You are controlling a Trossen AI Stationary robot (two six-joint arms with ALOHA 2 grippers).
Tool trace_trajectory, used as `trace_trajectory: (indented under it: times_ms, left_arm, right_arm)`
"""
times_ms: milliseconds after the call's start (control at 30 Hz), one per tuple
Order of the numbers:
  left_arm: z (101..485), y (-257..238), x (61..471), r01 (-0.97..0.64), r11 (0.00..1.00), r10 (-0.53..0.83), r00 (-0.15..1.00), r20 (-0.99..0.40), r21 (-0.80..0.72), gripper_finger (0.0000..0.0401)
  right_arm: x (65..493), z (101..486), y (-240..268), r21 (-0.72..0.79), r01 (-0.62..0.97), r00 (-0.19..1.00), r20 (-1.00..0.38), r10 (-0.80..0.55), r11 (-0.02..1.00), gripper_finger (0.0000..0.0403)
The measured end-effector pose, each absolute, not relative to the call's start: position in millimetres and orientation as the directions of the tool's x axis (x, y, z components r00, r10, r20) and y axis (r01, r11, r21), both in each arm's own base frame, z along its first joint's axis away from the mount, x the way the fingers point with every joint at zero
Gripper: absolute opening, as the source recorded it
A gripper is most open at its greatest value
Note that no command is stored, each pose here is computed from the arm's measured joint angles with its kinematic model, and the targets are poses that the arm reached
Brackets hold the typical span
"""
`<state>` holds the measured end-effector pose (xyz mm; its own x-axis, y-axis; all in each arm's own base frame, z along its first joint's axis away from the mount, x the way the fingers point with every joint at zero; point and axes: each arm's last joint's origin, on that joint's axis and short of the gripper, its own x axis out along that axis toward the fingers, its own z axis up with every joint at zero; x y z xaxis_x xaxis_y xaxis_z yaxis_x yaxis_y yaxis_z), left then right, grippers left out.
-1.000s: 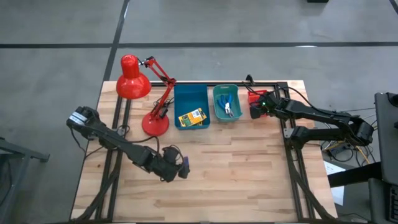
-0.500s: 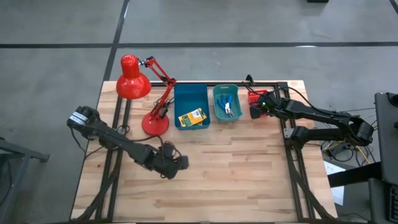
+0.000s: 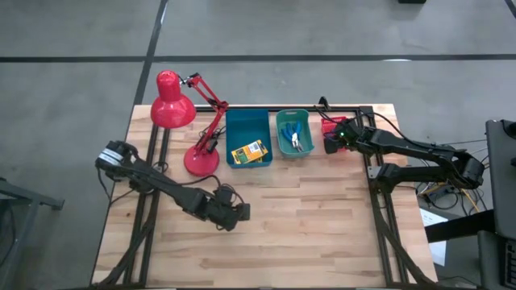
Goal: Pick & Place School Supplies
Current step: Put the blue eraser into the red bin
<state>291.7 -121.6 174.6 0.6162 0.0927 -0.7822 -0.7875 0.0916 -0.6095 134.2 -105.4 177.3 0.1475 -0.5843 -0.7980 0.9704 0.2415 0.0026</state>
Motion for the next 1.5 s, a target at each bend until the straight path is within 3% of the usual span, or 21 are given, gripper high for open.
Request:
trace_trajectory:
  times_ms: [333, 1500]
  left_arm:
    - [168, -112, 294, -0.816, 0.057, 0.113, 0.578, -0.808, -0.576, 0.0287]
    - [156, -100, 314, -0.859, 0.098, 0.030, 0.508, -0.861, -0.503, 0.0287]
  right_arm:
    - [134, 177, -105, 0.003, 0.970, 0.147, -0.798, -0.584, 0.241, 0.0176]
    - [134, 177, -105, 0.003, 0.970, 0.148, -0.798, -0.584, 0.241, 0.0176]
